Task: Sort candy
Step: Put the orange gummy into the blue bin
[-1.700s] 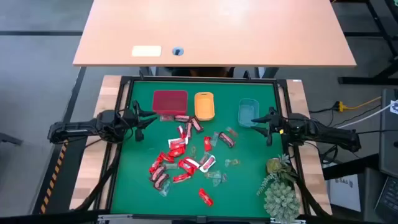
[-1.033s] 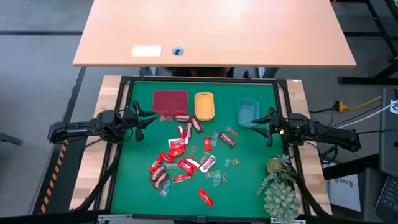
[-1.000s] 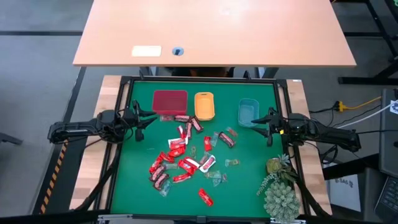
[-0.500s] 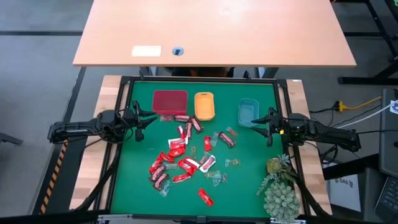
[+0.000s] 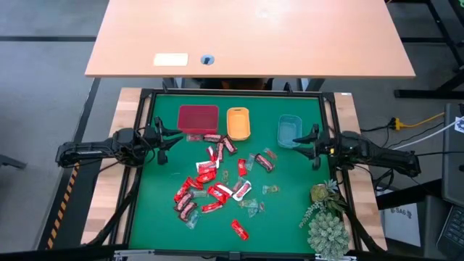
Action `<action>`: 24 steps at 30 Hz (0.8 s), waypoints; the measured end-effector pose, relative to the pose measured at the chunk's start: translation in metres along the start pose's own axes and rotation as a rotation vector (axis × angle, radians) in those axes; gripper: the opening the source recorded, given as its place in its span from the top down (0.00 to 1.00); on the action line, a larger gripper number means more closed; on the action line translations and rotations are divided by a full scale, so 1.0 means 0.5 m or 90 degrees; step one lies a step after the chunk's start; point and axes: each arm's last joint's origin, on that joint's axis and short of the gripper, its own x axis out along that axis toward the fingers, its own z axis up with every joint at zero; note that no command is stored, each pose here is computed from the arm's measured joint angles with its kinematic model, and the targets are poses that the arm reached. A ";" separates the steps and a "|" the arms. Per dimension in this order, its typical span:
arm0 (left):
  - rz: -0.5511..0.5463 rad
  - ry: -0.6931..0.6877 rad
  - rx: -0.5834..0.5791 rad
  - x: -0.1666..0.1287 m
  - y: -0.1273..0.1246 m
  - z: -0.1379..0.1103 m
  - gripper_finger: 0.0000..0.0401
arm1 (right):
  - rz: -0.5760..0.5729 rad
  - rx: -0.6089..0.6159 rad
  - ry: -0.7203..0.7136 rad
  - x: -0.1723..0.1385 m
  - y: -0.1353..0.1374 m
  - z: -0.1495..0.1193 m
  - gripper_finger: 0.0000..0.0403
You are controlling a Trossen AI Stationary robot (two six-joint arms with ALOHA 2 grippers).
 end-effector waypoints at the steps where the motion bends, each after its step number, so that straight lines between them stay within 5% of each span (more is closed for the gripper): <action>1: 0.000 -0.001 0.000 0.000 0.000 0.000 0.74 | 0.014 0.024 -0.022 0.000 0.002 0.007 0.61; 14: 0.000 -0.002 -0.001 0.000 0.000 0.001 0.74 | 0.097 0.106 -0.307 -0.024 0.018 0.104 0.61; 19: 0.000 -0.003 -0.002 0.000 0.000 0.001 0.74 | 0.071 0.087 -0.271 -0.009 0.024 0.151 0.61; 24: 0.000 -0.003 -0.003 0.000 0.000 0.001 0.74 | 0.032 0.044 -0.130 0.040 0.029 0.204 0.61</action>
